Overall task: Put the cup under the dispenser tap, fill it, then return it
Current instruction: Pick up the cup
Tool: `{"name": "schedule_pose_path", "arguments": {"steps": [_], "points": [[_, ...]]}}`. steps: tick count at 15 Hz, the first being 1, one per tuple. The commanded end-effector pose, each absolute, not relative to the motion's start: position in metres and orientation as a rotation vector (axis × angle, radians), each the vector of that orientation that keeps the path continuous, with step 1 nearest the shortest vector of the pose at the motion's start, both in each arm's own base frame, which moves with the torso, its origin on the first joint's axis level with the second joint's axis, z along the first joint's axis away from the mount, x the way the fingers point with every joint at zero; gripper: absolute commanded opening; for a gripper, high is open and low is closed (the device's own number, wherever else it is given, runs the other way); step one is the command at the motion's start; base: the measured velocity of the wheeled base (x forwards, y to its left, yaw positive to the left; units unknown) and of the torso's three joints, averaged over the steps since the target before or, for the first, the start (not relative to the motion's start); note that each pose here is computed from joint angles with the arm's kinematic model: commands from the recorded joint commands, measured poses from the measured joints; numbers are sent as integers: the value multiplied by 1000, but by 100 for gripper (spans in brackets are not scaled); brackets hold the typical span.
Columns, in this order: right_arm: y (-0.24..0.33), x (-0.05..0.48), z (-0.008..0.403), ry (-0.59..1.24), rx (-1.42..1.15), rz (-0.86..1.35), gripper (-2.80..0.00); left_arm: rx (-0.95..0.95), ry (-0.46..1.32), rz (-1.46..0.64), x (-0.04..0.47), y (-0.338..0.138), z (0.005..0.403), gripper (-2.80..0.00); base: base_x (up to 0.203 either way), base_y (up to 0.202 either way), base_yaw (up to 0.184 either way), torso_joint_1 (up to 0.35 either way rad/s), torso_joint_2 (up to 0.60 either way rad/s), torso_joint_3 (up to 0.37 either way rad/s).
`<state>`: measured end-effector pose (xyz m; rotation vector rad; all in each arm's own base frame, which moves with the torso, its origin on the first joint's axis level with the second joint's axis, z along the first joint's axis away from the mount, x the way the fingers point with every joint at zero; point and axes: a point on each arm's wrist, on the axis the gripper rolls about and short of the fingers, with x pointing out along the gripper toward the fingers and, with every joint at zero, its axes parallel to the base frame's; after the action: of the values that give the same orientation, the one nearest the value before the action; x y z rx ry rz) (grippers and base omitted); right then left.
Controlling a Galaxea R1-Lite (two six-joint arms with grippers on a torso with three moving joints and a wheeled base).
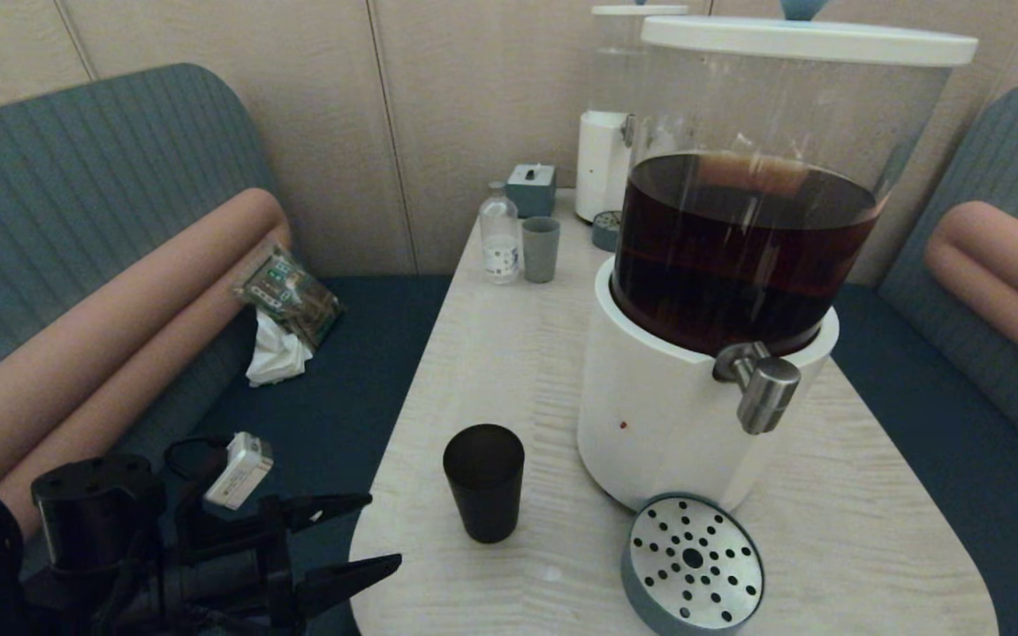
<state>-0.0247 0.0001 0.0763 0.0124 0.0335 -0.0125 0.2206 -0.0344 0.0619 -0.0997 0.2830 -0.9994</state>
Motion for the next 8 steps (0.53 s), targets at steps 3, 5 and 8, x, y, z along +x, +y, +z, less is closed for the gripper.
{"name": "schedule_pose_path", "arguments": {"steps": [3, 5, 8], "points": [[0, -25, 76, 33, 12, -12, -280, -72, 222, -1086, 242, -38, 62, 0, 0, 0, 0, 0, 0, 0], [0, -25, 76, 32, 12, -12, -280, -52, 203, -1123, 256, -41, 56, 0, 0, 0, 0, 0, 0, 0], [0, -25, 76, 32, 12, -12, -280, -25, 175, -1156, 269, -46, 52, 0, 0, 0, 0, 0, 0, 0]]}}
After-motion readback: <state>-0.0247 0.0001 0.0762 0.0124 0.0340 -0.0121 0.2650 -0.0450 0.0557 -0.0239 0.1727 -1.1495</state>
